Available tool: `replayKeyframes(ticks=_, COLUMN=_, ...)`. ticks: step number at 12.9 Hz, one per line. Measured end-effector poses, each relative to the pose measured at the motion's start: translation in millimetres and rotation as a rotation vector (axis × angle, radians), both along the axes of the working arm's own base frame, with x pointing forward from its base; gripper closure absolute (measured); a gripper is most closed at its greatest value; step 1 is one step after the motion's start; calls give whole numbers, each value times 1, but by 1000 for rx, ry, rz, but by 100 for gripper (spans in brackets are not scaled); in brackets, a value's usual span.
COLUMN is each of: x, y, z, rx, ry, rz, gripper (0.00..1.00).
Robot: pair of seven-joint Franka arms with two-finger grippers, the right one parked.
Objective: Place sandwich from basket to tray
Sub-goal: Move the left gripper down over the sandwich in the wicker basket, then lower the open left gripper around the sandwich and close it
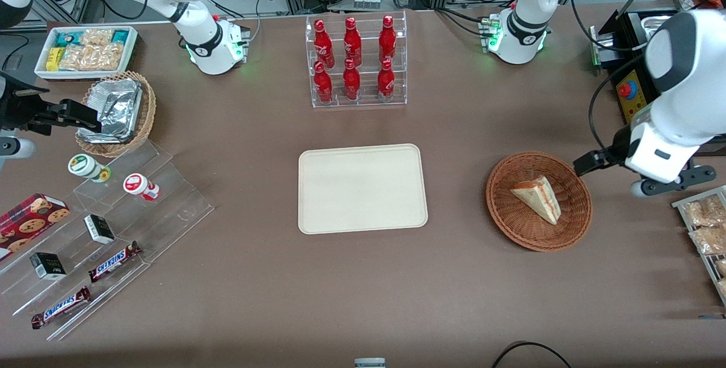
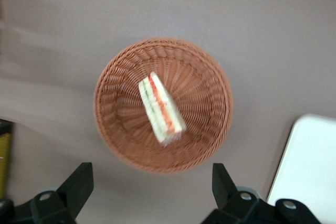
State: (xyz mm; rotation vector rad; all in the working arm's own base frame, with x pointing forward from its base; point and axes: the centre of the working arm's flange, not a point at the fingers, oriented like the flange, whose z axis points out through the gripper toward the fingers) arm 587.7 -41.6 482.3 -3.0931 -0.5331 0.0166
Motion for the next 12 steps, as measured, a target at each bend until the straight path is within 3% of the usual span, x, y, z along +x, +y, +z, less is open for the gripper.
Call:
replayKeyframes(ticks=6, x=-20, y=-8, z=-101, rx=-21, ry=-74, rz=225, gripper=0)
replayKeyframes(ticks=9, x=-36, y=-7, z=-136, rx=-22, ry=-68, rz=244, gripper=0)
replayKeyframes(ticks=12, x=-37, y=-7, z=-157, rx=-22, ry=-55, rz=264, gripper=0)
